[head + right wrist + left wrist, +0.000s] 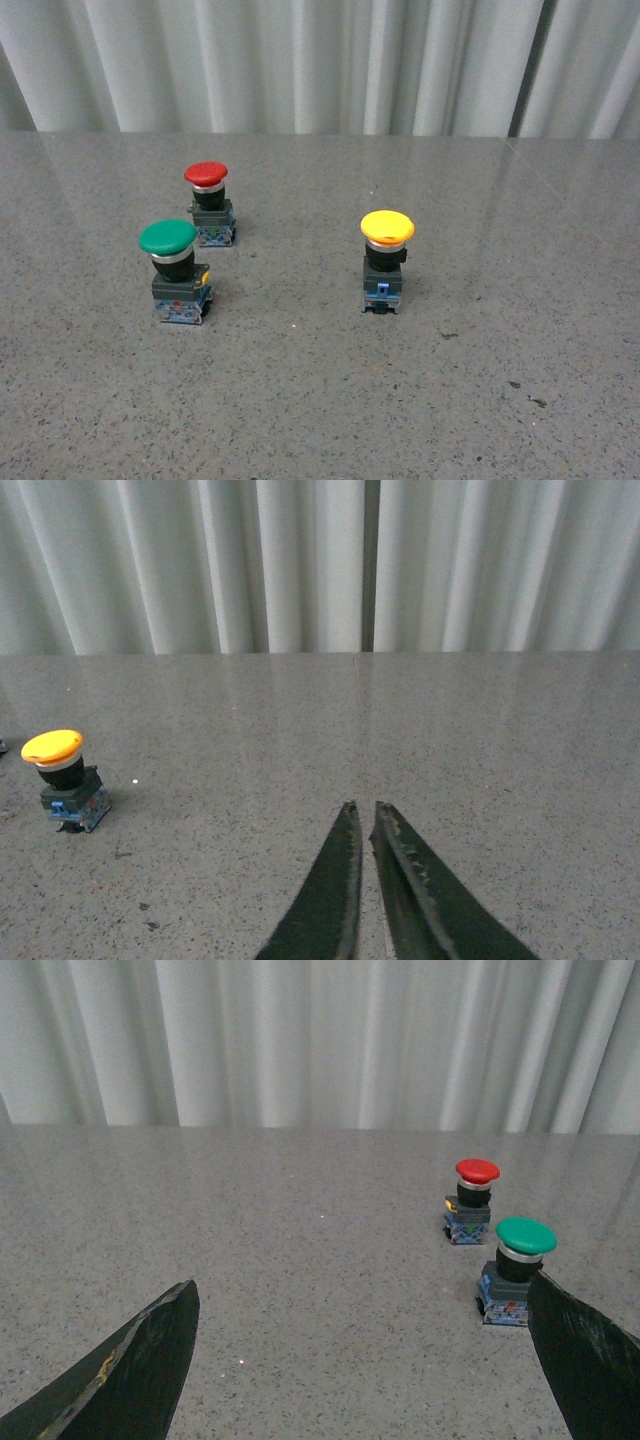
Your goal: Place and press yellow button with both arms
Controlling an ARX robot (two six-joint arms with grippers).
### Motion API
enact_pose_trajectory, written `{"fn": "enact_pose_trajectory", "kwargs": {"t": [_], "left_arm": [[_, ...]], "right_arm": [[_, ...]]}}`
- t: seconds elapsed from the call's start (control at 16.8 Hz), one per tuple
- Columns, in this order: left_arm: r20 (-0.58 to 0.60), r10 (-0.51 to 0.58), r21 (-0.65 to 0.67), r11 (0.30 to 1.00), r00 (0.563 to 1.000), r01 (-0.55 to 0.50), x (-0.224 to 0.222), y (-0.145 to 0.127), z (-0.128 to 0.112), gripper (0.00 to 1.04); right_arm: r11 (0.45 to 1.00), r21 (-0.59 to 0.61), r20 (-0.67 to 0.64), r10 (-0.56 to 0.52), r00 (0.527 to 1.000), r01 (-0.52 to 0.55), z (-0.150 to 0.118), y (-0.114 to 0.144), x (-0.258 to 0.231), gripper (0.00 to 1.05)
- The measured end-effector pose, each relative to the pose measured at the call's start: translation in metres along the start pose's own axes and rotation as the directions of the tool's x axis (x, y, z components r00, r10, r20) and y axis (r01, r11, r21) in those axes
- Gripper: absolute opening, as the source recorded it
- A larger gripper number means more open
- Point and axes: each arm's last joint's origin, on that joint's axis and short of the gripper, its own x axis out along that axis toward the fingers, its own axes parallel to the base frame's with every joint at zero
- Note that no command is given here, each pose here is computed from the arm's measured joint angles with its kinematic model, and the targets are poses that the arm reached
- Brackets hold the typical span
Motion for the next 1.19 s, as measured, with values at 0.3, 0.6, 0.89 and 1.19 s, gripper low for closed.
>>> {"fn": "enact_pose_trajectory", "kwargs": {"t": [0.3,0.6,0.89,1.19], "left_arm": [[0.0,0.0,0.0,1.0,1.0,0.0,0.0,0.0,0.0,0.98],[0.0,0.0,0.0,1.0,1.0,0.0,0.0,0.0,0.0,0.98],[0.0,0.0,0.0,1.0,1.0,0.0,0.0,0.0,0.0,0.98],[0.0,0.0,0.0,1.0,1.0,0.0,0.0,0.0,0.0,0.98]], "right_arm": [[1.0,0.0,0.0,0.0,1.0,0.0,0.0,0.0,0.0,0.8],[1.0,0.0,0.0,0.0,1.0,0.0,0.0,0.0,0.0,0.98],[1.0,0.0,0.0,0.0,1.0,0.0,0.0,0.0,0.0,0.98],[1.0,0.0,0.0,0.0,1.0,0.0,0.0,0.0,0.0,0.98]]}}
